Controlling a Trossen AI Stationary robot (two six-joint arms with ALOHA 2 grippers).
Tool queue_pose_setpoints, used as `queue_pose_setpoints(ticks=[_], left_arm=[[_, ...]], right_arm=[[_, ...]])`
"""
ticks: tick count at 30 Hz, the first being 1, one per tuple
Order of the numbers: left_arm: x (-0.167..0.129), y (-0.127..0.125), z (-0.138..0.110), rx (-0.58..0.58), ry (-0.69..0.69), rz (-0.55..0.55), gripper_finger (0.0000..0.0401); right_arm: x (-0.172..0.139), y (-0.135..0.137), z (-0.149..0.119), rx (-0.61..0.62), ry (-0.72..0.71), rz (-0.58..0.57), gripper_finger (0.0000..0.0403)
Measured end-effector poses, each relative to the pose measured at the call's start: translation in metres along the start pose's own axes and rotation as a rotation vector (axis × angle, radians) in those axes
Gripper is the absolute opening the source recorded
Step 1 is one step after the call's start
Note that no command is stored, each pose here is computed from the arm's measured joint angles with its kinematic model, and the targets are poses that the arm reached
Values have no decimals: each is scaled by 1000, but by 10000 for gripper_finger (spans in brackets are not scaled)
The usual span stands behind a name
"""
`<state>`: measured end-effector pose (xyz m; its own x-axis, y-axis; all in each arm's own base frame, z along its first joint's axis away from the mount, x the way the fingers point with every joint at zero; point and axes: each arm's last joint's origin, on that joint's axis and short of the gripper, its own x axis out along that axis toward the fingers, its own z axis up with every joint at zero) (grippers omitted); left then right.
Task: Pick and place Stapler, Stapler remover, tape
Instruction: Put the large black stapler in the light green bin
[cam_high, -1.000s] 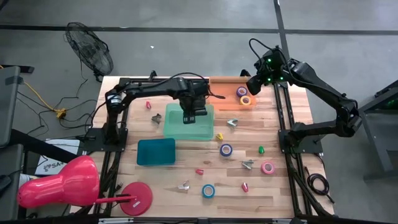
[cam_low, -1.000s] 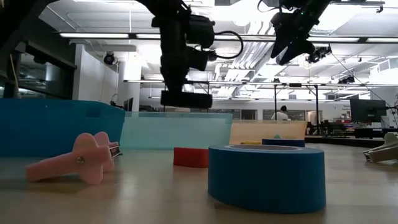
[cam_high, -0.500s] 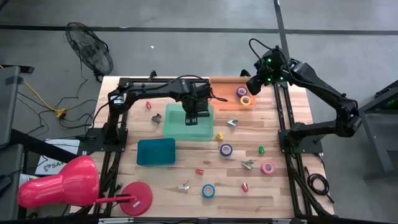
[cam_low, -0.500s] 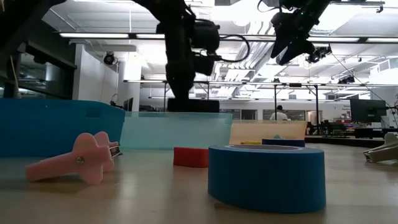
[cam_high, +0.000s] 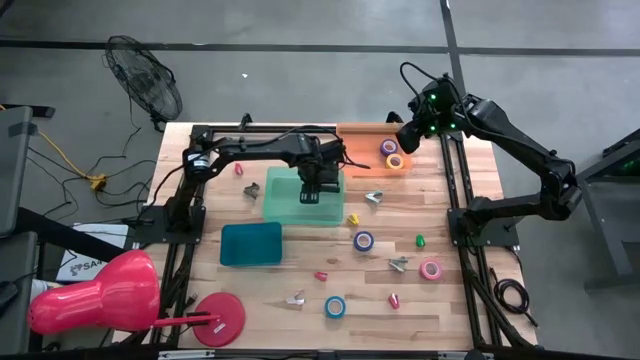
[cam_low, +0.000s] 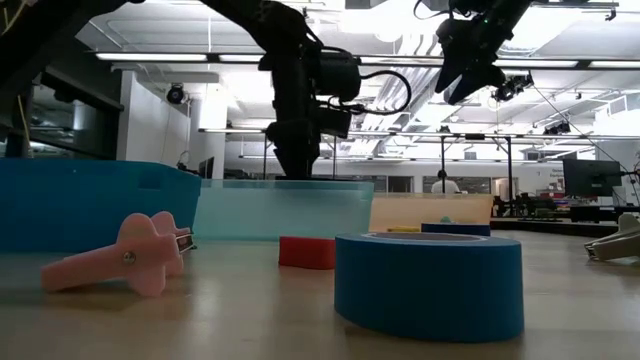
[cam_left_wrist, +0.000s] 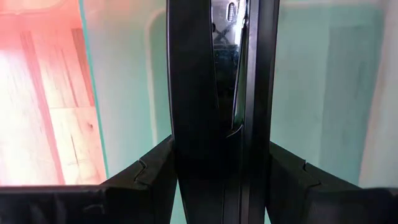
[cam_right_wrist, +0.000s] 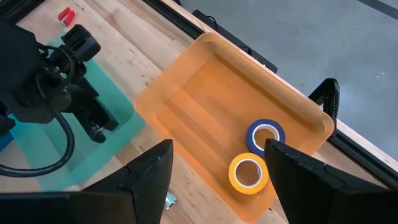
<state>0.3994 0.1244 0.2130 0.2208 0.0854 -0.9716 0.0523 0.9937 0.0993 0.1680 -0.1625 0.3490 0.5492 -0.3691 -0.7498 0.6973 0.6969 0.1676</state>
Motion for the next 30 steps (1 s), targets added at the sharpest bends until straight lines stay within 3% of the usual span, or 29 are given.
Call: queue_pose_setpoints(ticks=[10, 23, 30], left_arm=[[16, 0, -1, 41, 44, -16, 173], [26, 2, 2, -8, 47, 34, 174], [26, 2, 2, -8, 48, 36, 285]], right_arm=[[0, 0, 0, 1, 0, 0, 245], [0, 0, -1, 12, 8, 3, 245], [0, 0, -1, 13, 9, 3, 245]])
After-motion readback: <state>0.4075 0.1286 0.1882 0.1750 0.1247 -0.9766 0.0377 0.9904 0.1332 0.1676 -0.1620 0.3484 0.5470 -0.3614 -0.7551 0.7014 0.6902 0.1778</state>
